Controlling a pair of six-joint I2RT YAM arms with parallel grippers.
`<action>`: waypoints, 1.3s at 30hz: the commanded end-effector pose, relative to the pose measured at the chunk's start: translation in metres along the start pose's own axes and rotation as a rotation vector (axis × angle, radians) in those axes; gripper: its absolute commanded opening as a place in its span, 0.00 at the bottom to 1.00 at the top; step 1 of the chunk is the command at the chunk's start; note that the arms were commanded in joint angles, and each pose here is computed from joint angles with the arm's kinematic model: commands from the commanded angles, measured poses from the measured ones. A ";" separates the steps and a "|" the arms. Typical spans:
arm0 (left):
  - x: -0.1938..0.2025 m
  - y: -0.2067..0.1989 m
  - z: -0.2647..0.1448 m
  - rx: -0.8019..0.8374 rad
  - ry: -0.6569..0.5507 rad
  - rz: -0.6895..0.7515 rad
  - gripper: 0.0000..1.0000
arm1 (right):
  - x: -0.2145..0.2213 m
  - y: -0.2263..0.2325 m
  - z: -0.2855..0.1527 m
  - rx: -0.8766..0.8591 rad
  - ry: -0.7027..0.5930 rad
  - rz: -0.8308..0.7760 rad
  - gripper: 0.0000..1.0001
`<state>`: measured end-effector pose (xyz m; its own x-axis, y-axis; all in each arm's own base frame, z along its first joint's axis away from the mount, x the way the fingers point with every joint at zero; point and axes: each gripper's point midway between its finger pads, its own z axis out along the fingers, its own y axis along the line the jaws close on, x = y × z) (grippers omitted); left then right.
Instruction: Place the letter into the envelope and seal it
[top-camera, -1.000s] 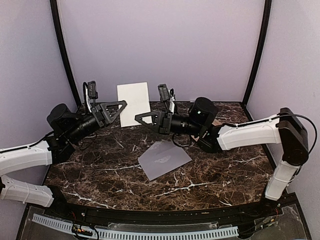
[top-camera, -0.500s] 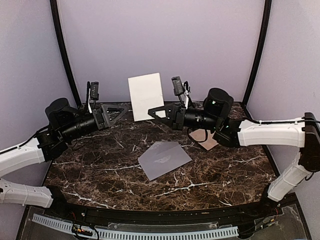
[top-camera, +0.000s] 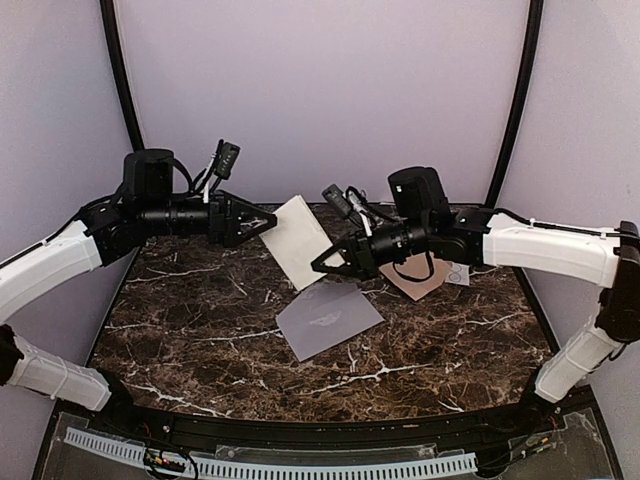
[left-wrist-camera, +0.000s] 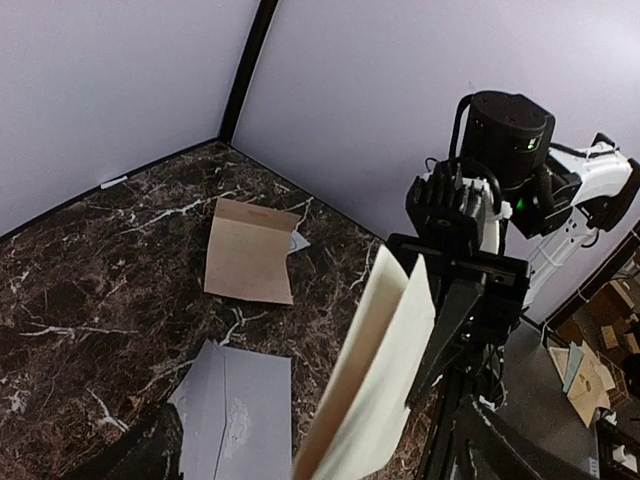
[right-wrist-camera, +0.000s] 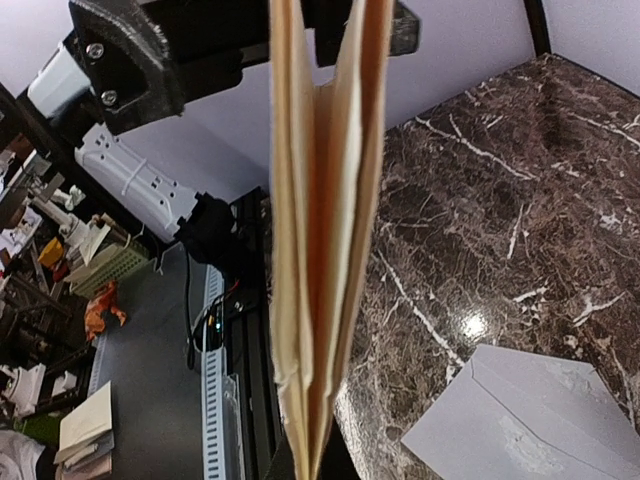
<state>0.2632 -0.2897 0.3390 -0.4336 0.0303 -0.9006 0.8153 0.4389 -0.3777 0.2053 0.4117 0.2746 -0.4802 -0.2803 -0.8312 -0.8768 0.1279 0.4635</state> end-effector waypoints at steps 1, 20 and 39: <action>0.039 -0.006 0.014 0.088 0.209 0.084 0.93 | 0.038 0.016 0.004 -0.103 0.199 -0.009 0.00; 0.068 -0.038 0.029 0.342 0.316 0.070 0.14 | 0.053 0.008 0.016 -0.075 0.335 -0.036 0.00; -0.025 -0.013 -0.017 0.085 -0.419 -0.063 0.00 | -0.055 -0.004 -0.073 0.144 -0.506 0.055 0.85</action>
<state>0.2438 -0.3022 0.3123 -0.4036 -0.0756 -0.9118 0.8521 0.3318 -0.4047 0.2122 0.3578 0.3086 -0.4149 -0.0811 -0.9062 -0.8906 0.2401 0.3863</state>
